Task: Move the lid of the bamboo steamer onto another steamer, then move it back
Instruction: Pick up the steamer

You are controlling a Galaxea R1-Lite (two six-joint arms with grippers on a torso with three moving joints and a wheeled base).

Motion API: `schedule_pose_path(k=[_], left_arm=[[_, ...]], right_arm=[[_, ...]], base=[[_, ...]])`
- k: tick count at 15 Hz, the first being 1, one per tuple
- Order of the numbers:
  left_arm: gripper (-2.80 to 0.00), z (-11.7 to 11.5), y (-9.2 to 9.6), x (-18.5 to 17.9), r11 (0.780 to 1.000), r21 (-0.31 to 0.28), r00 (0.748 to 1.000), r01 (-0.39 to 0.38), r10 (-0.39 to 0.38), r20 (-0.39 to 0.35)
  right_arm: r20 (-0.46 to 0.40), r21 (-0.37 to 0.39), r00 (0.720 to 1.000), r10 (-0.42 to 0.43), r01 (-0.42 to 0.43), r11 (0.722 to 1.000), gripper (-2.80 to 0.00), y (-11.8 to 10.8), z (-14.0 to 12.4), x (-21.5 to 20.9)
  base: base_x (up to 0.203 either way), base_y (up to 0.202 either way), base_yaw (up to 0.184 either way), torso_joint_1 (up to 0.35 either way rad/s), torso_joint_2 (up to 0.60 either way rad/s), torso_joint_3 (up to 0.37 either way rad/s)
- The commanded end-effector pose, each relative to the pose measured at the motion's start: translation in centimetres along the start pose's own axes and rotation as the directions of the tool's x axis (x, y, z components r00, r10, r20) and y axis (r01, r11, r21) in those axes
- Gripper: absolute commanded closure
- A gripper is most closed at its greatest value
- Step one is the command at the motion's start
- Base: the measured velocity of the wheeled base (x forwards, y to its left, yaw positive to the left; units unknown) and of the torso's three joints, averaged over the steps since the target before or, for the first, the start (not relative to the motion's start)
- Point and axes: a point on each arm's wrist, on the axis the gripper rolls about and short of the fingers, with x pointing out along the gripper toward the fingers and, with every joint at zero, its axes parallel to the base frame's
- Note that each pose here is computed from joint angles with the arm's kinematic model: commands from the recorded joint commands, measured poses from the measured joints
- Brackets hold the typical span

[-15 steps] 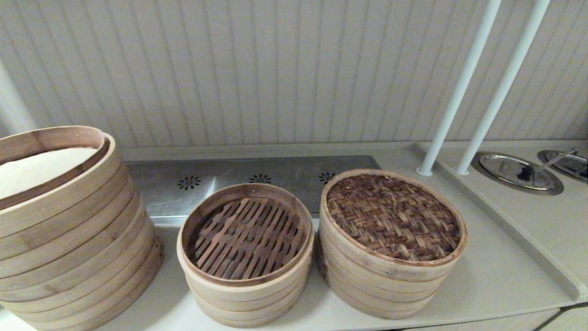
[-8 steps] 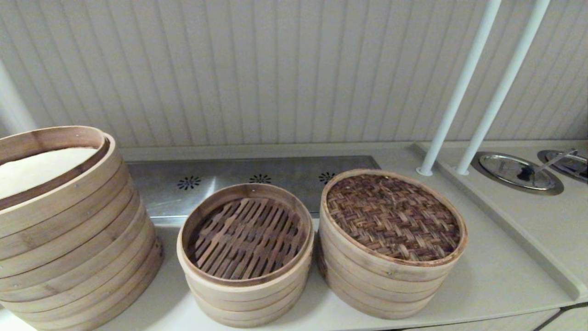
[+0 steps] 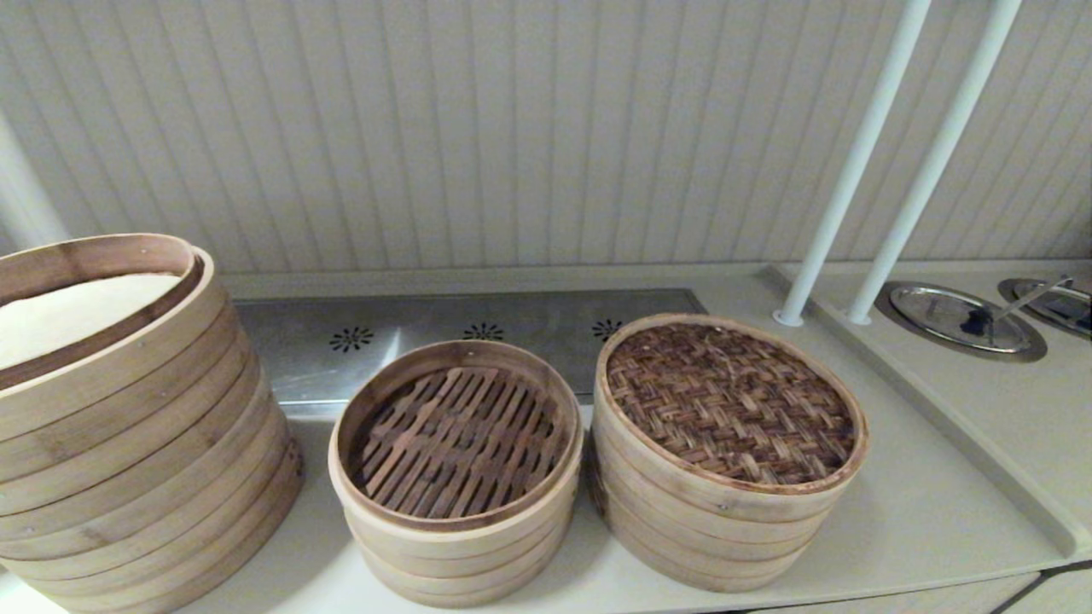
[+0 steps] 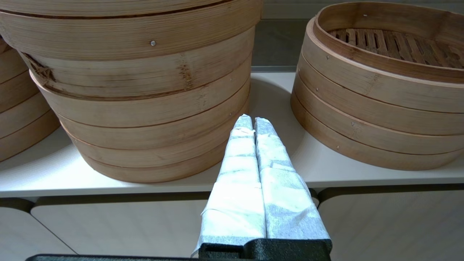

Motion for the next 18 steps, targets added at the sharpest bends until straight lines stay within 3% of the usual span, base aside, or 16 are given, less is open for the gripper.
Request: schedule_pose_path(k=[1, 9, 13, 18], left_arm=[[0.00, 0.0, 0.0, 0.0, 1.000, 0.000, 1.000, 0.000, 0.000, -0.002], [0.00, 0.0, 0.0, 0.0, 1.000, 0.000, 1.000, 0.000, 0.000, -0.002], [0.00, 0.0, 0.0, 0.0, 1.000, 0.000, 1.000, 0.000, 0.000, -0.002], [0.00, 0.0, 0.0, 0.0, 1.000, 0.000, 1.000, 0.000, 0.000, -0.002]], right_arm=[[-0.007, 0.001, 1.000, 0.002, -0.002, 1.000, 0.00, 0.0, -0.1, 0.1], [0.023, -0.039, 1.000, 0.005, -0.004, 0.999, 0.00, 0.0, 0.5, -0.1], [0.089, -0.042, 0.996, 0.007, -0.003, 0.999, 0.00, 0.0, 4.0, -1.2], [-0.078, -0.046, 0.993, 0.092, -0.096, 0.994, 0.00, 0.2, 9.2, 1.4]], base=[[0.000, 0.000, 0.000, 0.000, 0.00, 0.000], [0.000, 0.000, 0.000, 0.000, 0.00, 0.000], [0.000, 0.000, 0.000, 0.000, 0.00, 0.000], [0.000, 0.000, 0.000, 0.000, 0.00, 0.000]])
